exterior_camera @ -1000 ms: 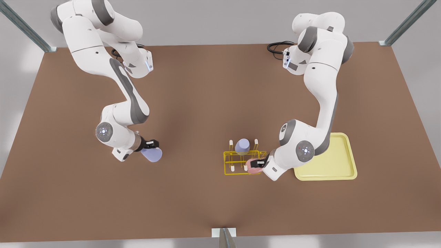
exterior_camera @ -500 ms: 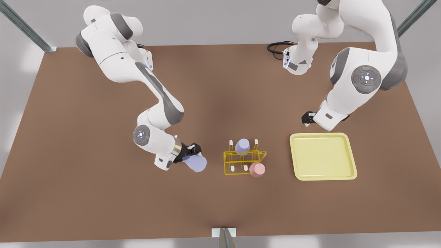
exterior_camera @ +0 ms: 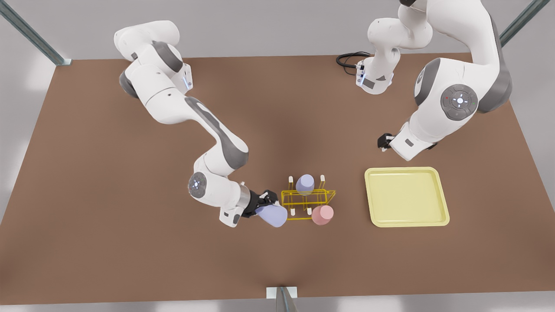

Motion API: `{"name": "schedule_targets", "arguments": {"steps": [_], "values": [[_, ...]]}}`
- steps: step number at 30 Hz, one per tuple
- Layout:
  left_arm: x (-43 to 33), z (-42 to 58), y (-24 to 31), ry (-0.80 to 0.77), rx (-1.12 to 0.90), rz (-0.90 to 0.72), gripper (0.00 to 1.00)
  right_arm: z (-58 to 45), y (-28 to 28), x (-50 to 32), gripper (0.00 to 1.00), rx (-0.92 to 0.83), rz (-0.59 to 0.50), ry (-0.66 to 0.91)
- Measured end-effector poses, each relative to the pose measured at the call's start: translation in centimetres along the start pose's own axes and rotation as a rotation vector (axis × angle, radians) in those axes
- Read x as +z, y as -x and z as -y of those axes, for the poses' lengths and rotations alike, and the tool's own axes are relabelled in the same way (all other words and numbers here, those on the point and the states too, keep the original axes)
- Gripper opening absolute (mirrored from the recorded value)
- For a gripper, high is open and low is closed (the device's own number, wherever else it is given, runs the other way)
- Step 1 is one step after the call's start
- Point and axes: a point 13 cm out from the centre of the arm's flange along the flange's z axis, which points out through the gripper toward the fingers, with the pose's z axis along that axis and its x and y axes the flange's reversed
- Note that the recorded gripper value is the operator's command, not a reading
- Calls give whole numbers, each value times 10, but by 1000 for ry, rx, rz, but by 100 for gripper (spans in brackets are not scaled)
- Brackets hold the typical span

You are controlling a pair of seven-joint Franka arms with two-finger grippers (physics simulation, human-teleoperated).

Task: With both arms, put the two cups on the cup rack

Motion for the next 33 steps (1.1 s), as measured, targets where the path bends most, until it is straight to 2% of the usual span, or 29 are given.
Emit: {"name": "schedule_targets", "arguments": {"steps": [23,24,25,26,33], "values": [[3,0,0,2,50,-7,100,-25,-14,60,82,-26,-15,34],[3,1,0,3,52,-7,100,-25,-14,61,83,-26,-15,34],[3,2,0,3,54,-7,100,-25,-14,61,97,-27,-13,33],[3,2,0,3,56,-7,100,-24,-13,61,100,-27,-12,32],[3,4,-1,6,64,-6,100,-30,-5,53,98,-30,13,37]]}}
